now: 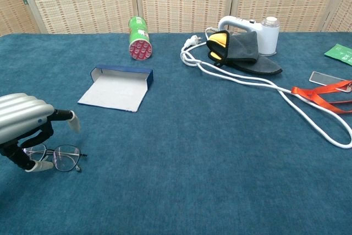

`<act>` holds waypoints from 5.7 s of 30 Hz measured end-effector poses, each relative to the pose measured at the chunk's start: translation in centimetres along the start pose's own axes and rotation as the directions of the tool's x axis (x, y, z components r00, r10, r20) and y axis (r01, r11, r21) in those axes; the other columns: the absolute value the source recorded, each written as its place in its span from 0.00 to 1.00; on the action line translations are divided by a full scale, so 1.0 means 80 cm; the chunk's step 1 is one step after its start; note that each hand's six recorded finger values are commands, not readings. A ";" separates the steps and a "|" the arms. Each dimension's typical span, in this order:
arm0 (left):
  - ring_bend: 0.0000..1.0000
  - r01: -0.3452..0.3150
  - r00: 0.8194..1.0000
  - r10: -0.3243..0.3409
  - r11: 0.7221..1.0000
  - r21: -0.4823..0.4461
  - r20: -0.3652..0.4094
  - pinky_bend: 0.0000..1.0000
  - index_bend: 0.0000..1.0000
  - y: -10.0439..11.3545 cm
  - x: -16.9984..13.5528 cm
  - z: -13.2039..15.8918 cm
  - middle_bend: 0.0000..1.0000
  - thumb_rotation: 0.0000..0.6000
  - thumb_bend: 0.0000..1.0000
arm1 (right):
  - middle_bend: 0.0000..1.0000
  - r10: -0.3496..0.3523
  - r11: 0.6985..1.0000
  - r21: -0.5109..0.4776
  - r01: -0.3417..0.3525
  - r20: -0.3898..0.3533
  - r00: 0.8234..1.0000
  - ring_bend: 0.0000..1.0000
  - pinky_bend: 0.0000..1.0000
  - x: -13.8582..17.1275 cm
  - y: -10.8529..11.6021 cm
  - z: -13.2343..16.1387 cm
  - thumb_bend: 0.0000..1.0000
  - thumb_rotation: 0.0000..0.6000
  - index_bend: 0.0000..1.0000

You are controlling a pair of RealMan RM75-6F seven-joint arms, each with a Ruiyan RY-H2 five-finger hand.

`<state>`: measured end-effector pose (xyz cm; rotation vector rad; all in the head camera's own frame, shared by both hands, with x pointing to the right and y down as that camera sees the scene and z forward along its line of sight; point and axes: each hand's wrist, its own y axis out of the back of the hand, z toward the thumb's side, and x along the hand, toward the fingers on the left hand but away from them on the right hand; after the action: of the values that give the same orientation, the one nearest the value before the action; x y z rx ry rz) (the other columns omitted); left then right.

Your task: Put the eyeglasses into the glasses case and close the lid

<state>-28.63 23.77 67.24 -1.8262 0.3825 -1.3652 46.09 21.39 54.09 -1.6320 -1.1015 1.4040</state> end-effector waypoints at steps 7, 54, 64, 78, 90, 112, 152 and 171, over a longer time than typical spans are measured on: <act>0.89 0.024 0.999 -0.024 1.000 0.004 -0.032 0.97 0.38 -0.004 -0.004 -0.009 0.90 1.00 0.28 | 0.44 0.002 1.000 -0.003 -0.002 -0.003 1.000 0.37 0.33 -0.001 -0.002 0.001 0.32 1.00 0.29; 0.89 0.038 0.995 -0.034 0.998 0.047 -0.093 0.97 0.68 -0.001 0.002 -0.034 0.91 1.00 0.43 | 0.44 0.006 1.000 -0.002 -0.006 -0.009 1.000 0.38 0.33 -0.002 -0.004 0.006 0.32 1.00 0.29; 0.89 -0.082 0.996 0.084 0.995 0.063 -0.032 0.97 0.68 0.056 0.041 -0.019 0.91 1.00 0.43 | 0.44 -0.006 1.000 0.000 0.006 -0.012 1.000 0.38 0.33 0.001 0.001 0.006 0.32 1.00 0.29; 0.89 -0.193 0.979 0.182 0.973 0.127 0.089 0.97 0.64 0.096 0.130 0.025 0.91 1.00 0.43 | 0.44 -0.020 1.000 0.010 0.020 -0.001 1.000 0.38 0.33 0.008 0.010 0.003 0.32 1.00 0.29; 0.88 -0.206 0.977 0.182 0.938 0.277 0.111 0.97 0.62 0.087 0.179 0.013 0.91 1.00 0.43 | 0.44 -0.022 1.000 0.009 0.022 0.010 1.000 0.38 0.33 0.011 0.011 -0.001 0.32 1.00 0.29; 0.87 -0.235 0.972 0.209 0.897 0.373 0.111 0.97 0.36 0.075 0.219 0.000 0.90 1.00 0.43 | 0.44 -0.011 1.000 0.009 0.011 0.015 1.000 0.39 0.35 0.009 0.007 -0.003 0.32 1.00 0.29; 0.87 -0.198 0.967 0.212 0.974 0.109 -0.143 0.97 0.10 0.062 0.244 -0.032 0.88 1.00 0.25 | 0.44 -0.004 1.000 0.015 0.004 0.027 1.000 0.39 0.37 0.009 0.006 -0.005 0.32 1.00 0.29; 0.87 -0.205 0.937 0.213 0.977 0.059 -0.277 0.97 0.10 0.073 0.253 -0.063 0.88 1.00 0.25 | 0.44 -0.005 1.000 0.004 0.005 0.026 1.000 0.39 0.37 0.011 0.006 -0.007 0.32 1.00 0.29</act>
<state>-24.44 4.71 76.69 -1.5195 0.6827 -1.4735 46.75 22.03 53.44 -1.6110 -1.1161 1.4274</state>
